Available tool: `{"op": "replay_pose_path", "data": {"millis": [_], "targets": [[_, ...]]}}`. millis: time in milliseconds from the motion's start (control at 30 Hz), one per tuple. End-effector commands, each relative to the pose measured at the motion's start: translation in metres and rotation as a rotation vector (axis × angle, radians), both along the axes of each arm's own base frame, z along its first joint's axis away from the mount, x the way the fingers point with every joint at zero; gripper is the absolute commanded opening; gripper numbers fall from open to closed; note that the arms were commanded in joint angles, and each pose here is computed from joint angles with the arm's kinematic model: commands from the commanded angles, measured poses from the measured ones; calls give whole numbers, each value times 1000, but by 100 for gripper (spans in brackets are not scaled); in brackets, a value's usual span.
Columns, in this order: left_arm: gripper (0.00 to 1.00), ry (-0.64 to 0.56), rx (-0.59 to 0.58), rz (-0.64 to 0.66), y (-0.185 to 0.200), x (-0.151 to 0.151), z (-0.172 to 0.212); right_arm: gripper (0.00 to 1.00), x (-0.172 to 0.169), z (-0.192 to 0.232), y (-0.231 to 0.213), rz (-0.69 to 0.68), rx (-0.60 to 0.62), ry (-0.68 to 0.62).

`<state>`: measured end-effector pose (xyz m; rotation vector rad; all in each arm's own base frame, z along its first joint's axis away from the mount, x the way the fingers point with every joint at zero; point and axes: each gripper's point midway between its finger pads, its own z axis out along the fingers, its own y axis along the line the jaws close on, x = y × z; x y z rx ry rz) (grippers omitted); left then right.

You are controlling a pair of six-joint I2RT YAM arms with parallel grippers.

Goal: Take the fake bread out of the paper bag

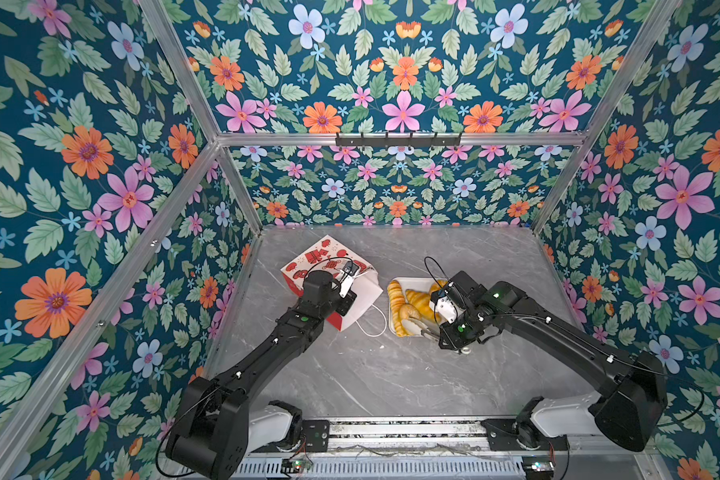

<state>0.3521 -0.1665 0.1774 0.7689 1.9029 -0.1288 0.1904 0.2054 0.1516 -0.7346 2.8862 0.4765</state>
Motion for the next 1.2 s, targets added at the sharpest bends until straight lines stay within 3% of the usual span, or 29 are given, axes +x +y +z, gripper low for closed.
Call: {"op": "replay_pose_path", "data": {"millis": [0,433,900,1067,1167], "targets": [[0,-19,-11,9,0,3,5,16,-2,4,-15,-22,-60,-14],[0,-17,-12,5,0,3,5,12,-6,18,-37,-86,-123,-54],[0,-17,-14,7,0,2,6,11,-2,-5,-20,-76,-81,-7],[0,-19,-15,7,0,3,6,14,-3,-13,-21,-75,-101,10],[0,-19,-15,7,1,3,7,21,-3,-12,-20,-84,-87,3]]}}
